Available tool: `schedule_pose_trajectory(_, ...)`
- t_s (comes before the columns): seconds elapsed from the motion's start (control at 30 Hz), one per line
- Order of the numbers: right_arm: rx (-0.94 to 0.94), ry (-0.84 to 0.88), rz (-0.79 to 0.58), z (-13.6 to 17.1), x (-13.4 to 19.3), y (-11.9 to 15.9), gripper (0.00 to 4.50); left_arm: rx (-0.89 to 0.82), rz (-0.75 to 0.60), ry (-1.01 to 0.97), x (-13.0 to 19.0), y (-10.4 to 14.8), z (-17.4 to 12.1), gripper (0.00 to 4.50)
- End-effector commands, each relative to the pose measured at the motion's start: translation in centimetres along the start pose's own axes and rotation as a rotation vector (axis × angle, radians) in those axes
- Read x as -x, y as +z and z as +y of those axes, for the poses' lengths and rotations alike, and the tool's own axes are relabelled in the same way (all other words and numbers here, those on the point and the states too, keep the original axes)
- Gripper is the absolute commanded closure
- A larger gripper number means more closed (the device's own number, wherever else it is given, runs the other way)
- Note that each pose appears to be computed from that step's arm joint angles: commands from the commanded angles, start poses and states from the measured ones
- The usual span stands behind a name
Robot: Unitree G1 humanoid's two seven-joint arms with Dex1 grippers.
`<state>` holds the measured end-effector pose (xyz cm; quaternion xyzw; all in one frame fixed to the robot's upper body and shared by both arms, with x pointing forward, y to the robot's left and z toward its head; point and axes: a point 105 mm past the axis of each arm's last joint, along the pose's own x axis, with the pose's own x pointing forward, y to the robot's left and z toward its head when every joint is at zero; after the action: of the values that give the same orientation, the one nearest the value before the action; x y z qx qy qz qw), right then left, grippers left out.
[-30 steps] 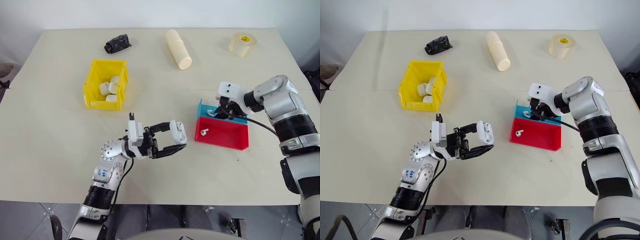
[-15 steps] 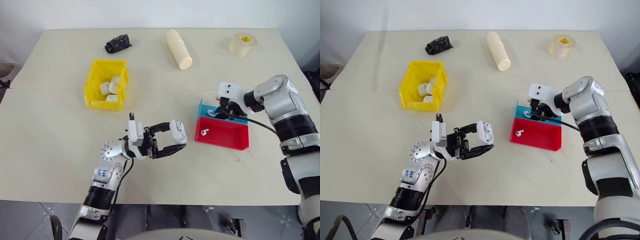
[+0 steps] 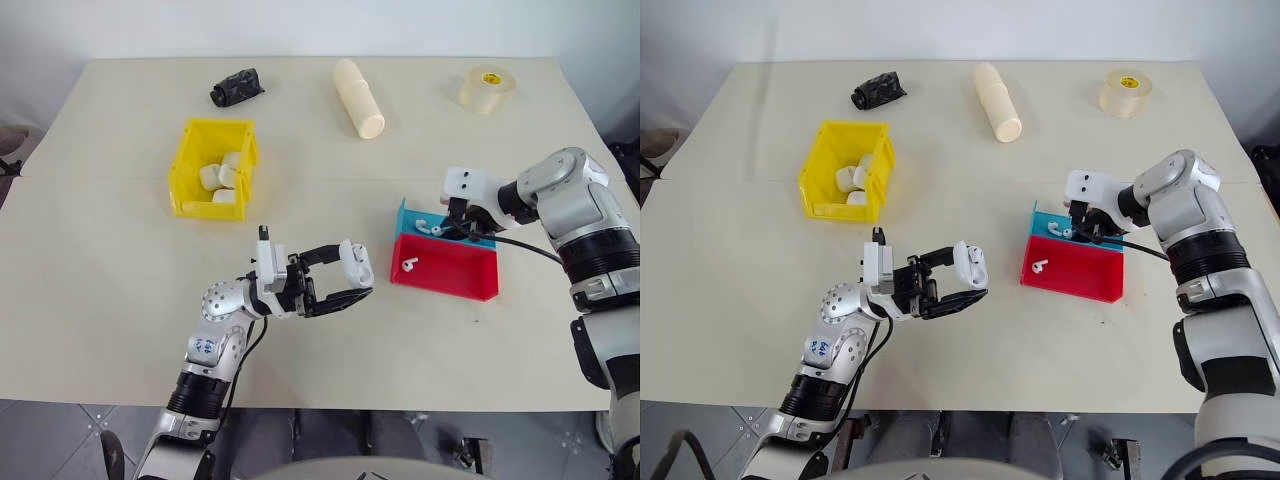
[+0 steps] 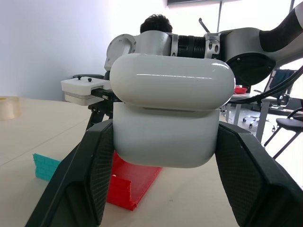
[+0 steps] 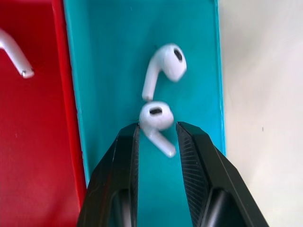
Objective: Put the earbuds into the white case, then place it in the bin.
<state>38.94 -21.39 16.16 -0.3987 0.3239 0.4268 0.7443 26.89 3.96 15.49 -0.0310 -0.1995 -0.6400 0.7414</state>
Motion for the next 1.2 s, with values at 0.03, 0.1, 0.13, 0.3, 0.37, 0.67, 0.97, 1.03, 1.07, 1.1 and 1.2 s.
schedule_pose_trajectory(0.03,-0.026,0.018,0.047,0.4,-0.6,-1.2,3.25,-0.031,-0.036,-0.008,-0.2,1.1,-0.1,1.7)
schedule_pose_trajectory(0.1,-0.023,0.019,0.041,0.4,-0.8,-1.0,3.25,-0.032,-0.037,-0.008,-0.2,1.1,-0.1,1.7)
schedule_pose_trajectory(0.13,-0.022,0.02,0.039,0.5,-0.9,-0.9,3.25,-0.033,-0.038,-0.008,-0.2,1.1,-0.1,1.7)
schedule_pose_trajectory(0.3,-0.016,0.02,0.034,0.4,-1.1,-0.6,3.25,-0.034,-0.037,-0.004,-0.2,1.1,-0.1,1.7)
schedule_pose_trajectory(0.37,-0.015,0.019,0.032,0.4,-1.2,-0.6,3.25,-0.035,-0.037,-0.001,-0.1,1.1,-0.1,1.7)
schedule_pose_trajectory(0.67,-0.028,0.018,-0.015,0.4,-1.5,0.1,3.25,-0.034,-0.039,-0.001,-0.2,1.1,-0.1,1.7)
schedule_pose_trajectory(0.97,-0.015,0.008,-0.009,0.3,-1.6,0.0,3.25,-0.037,-0.039,0.0,-0.2,1.1,-0.1,1.7)
schedule_pose_trajectory(1.03,-0.016,0.006,-0.01,0.3,-1.6,0.1,3.25,-0.037,-0.039,0.001,-0.2,1.1,-0.1,1.7)
schedule_pose_trajectory(1.07,-0.016,0.004,-0.012,0.3,-1.6,0.1,3.25,-0.037,-0.039,0.001,-0.2,1.1,-0.1,1.7)
schedule_pose_trajectory(1.1,-0.015,0.004,-0.015,0.3,-1.6,0.2,3.25,-0.038,-0.039,0.001,-0.2,1.1,-0.1,1.7)
schedule_pose_trajectory(1.2,-0.012,0.009,-0.02,0.3,-1.7,0.3,3.25,-0.038,-0.039,0.001,-0.2,1.1,0.0,1.7)
